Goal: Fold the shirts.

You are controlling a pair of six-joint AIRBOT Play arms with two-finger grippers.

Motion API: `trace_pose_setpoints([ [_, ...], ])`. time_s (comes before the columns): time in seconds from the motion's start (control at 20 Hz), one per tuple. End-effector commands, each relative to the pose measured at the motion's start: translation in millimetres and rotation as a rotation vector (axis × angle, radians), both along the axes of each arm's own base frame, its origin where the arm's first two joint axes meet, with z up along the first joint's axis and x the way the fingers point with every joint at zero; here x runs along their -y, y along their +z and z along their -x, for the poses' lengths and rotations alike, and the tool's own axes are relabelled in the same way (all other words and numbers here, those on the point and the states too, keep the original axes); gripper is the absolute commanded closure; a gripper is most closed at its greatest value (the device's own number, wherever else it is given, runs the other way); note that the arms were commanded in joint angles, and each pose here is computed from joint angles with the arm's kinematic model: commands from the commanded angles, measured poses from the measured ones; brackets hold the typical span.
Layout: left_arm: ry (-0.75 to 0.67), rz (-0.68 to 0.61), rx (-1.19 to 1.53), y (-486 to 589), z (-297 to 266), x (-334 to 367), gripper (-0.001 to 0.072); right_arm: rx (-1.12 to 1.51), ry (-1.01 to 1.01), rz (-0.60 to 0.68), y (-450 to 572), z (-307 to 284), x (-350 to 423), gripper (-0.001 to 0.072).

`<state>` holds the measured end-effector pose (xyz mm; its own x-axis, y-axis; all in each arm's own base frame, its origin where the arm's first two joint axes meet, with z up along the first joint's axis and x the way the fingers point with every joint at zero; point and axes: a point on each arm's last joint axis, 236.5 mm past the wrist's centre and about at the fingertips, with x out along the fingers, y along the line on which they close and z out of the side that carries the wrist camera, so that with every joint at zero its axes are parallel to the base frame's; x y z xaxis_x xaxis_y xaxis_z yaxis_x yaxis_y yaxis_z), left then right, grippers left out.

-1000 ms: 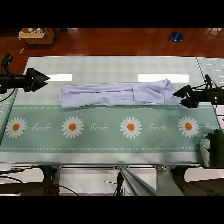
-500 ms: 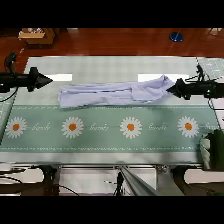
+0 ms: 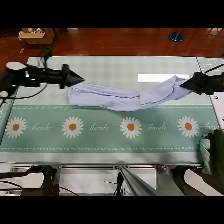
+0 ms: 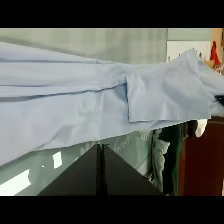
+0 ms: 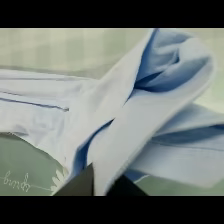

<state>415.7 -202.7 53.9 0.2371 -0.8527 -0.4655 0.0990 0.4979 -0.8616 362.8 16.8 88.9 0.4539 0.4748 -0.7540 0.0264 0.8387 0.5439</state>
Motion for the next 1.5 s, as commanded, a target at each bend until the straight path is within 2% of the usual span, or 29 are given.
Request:
trace_pose_setpoints([
  [0.0, -0.11, -0.015, 0.014, -6.4, 27.2, 79.5, 0.0682, 0.012, 0.016, 0.058, 27.2, 33.0, -3.7, 0.0682],
  [0.2, -0.242, -0.026, -0.082, -39.7, 78.6, 155.1, 0.0682, 0.035, 0.039, 0.067, 50.3, 59.3, -15.2, 0.0682],
  [0.4, -0.328, 0.016, -0.139, -54.0, 120.8, 207.4, 0.0683, 0.06, 0.054, 0.077, 69.7, 85.0, -25.9, 0.0682],
  [0.8, -0.42, 0.004, -0.254, -91.5, 183.1, 256.5, 0.0683, 0.126, 0.06, 0.102, 97.4, 122.6, -40.6, 0.0682],
  [1.05, -0.45, 0.127, -0.349, -85.3, 231.3, 303.4, 0.0683, 0.16, 0.055, 0.112, 105.4, 129.6, -43.6, 0.0682],
  [1.3, -0.468, 0.204, -0.262, -62.8, 205.7, 289.7, 0.0686, 0.169, 0.062, 0.046, 113.2, 129.9, -56.3, 0.0682],
  [1.45, -0.386, 0.255, -0.119, -11.6, 141.7, 245.8, 0.0688, 0.17, 0.072, 0.031, 112.6, 129.5, -60.5, 0.0682],
])
